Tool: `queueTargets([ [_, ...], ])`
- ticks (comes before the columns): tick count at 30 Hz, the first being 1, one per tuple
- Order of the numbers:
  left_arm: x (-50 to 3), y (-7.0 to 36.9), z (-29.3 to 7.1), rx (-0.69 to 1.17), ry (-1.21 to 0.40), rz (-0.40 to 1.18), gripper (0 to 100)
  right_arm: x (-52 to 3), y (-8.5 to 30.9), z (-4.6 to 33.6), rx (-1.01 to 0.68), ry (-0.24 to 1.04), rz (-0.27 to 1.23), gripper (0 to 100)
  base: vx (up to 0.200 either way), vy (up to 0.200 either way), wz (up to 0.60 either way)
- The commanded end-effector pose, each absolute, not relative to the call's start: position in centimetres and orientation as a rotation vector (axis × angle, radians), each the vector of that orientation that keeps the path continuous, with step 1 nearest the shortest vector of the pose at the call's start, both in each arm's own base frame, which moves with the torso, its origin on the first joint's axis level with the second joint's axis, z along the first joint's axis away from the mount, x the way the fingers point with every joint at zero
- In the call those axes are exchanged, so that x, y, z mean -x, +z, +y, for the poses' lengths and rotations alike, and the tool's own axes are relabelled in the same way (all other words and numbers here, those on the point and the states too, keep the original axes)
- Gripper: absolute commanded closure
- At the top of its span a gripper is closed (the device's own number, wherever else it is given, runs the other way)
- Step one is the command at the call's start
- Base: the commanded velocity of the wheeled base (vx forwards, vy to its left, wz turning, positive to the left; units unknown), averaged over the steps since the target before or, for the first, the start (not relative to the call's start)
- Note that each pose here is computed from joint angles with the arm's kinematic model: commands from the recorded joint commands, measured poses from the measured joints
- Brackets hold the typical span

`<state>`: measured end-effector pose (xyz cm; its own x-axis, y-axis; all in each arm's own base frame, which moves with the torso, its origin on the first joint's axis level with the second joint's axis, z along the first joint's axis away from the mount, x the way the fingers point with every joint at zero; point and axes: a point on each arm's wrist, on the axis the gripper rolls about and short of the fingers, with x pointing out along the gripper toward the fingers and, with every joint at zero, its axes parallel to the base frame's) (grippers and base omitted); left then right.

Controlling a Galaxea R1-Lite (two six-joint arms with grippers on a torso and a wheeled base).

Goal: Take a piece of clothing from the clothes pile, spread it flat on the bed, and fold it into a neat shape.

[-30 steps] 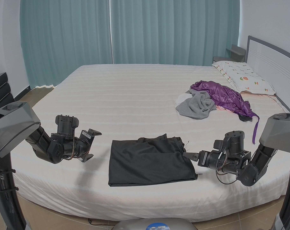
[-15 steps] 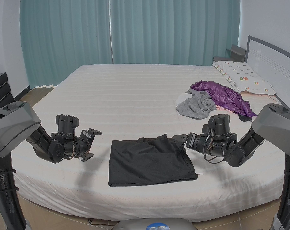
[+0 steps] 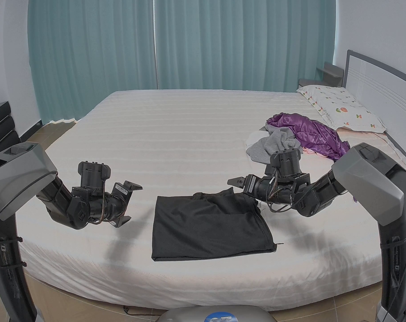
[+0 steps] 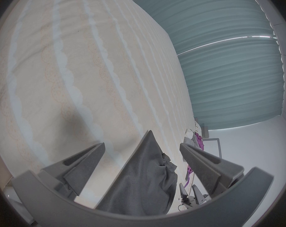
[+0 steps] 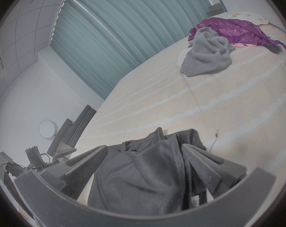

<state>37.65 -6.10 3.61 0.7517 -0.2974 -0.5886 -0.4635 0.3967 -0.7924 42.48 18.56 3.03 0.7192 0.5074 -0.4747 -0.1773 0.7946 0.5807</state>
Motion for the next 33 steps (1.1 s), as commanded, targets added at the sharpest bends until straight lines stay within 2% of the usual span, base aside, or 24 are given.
queueTargets([
  [1, -37.6, 3.6, -6.1, 1.19, 0.121, 0.76, 0, -43.8, 0.5, 19.2, -0.519, 0.389, 0.702, 0, 0.0, 0.0, 0.0],
  [19, -37.6, 3.6, -6.1, 1.191, 0.123, 0.759, 0, -45.6, -0.9, 19.2, -0.492, 0.363, 0.691, 0, 0.0, 0.0, 0.0],
  [20, -37.6, 3.6, -6.1, 1.191, 0.123, 0.759, 0, -45.7, -0.9, 19.2, -0.494, 0.364, 0.685, 100, 0.0, 0.0, 0.0],
  [33, -37.6, 3.6, -6.1, 1.19, 0.12, 0.757, 0, -46.8, -0.2, 17.1, -0.508, 0.289, 0.639, 100, 0.0, 0.0, 0.0],
])
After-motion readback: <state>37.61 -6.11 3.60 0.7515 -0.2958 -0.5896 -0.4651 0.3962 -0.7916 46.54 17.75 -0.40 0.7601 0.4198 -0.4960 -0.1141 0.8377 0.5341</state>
